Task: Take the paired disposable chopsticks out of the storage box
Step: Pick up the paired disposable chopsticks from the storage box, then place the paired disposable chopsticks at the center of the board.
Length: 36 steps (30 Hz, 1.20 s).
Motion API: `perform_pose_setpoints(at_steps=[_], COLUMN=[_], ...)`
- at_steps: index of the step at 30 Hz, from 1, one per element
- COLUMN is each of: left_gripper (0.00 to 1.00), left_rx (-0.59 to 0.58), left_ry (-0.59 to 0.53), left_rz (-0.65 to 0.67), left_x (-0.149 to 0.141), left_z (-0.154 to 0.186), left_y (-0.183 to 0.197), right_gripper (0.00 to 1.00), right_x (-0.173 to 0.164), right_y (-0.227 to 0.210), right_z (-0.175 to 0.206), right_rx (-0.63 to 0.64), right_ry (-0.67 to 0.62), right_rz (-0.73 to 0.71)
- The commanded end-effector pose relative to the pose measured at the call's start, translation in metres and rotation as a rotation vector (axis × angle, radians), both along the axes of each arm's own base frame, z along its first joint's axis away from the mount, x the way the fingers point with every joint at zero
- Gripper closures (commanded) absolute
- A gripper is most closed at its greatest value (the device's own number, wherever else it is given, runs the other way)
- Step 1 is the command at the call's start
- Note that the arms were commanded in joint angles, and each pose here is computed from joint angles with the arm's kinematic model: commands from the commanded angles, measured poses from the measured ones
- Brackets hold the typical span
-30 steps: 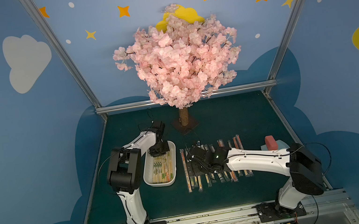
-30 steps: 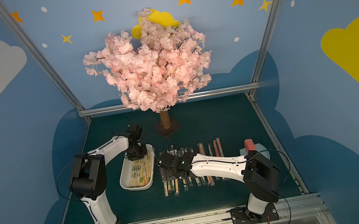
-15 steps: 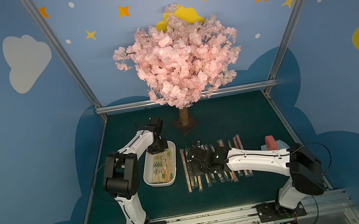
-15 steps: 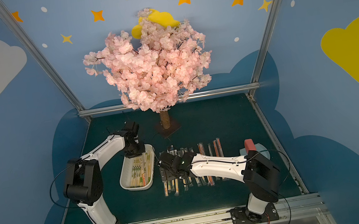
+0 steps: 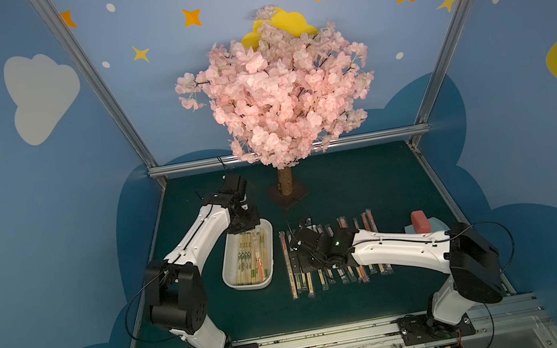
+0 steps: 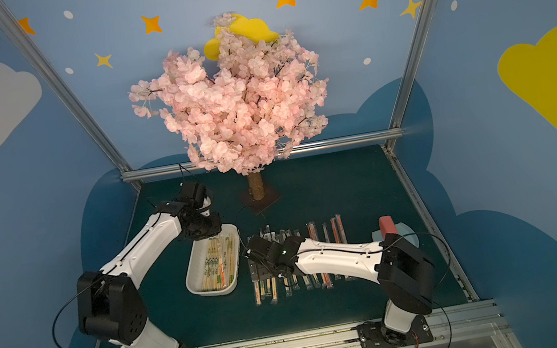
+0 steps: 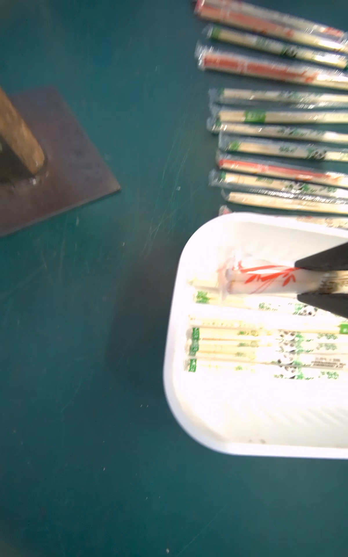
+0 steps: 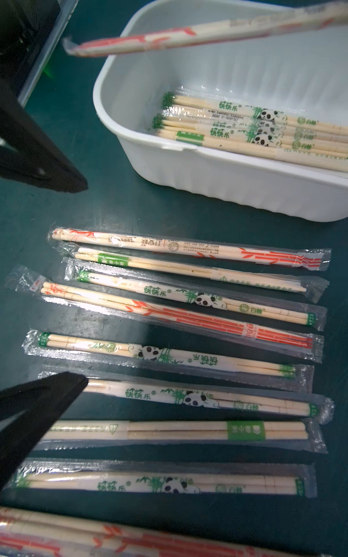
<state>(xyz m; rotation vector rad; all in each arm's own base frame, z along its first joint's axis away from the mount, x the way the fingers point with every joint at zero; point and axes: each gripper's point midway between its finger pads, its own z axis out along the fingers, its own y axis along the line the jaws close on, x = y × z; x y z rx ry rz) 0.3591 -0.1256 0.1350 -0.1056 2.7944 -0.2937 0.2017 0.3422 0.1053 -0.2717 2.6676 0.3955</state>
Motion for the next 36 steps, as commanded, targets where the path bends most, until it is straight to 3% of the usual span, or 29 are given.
perform_pose_setpoints(at_steps=[1,6,12,27,36], left_gripper=[0.95,0.95,0.95,0.93,0.84], left_rx=[-0.054,-0.099,-0.079,0.088,0.056], left_ry=[0.024,0.016,0.059,0.141,0.154], left_rz=[-0.037,-0.067,-0.075,-0.050,-0.070], left_x=[-0.023,-0.042,-0.054,-0.055,-0.055], left_z=[0.004,-0.003,-0.034,-0.088,-0.090], left_y=[-0.019,-0.051,-0.071,-0.054,-0.062], right_gripper=[0.03,0.03,0.03,0.03,0.03], right_x=[0.003,0.002,-0.004,-0.007,-0.007], right_y=[-0.011,-0.021,-0.029,-0.020,-0.018], right_z=[0.007,0.003,-0.003,-0.001,0.000], right_rx=[0.013,0.008,0.005,0.007,0.007], right_ry=[-0.016,-0.010,0.008,0.009,0.006], right_rz=[-0.043,-0.068,-0.079,-0.045,-0.035])
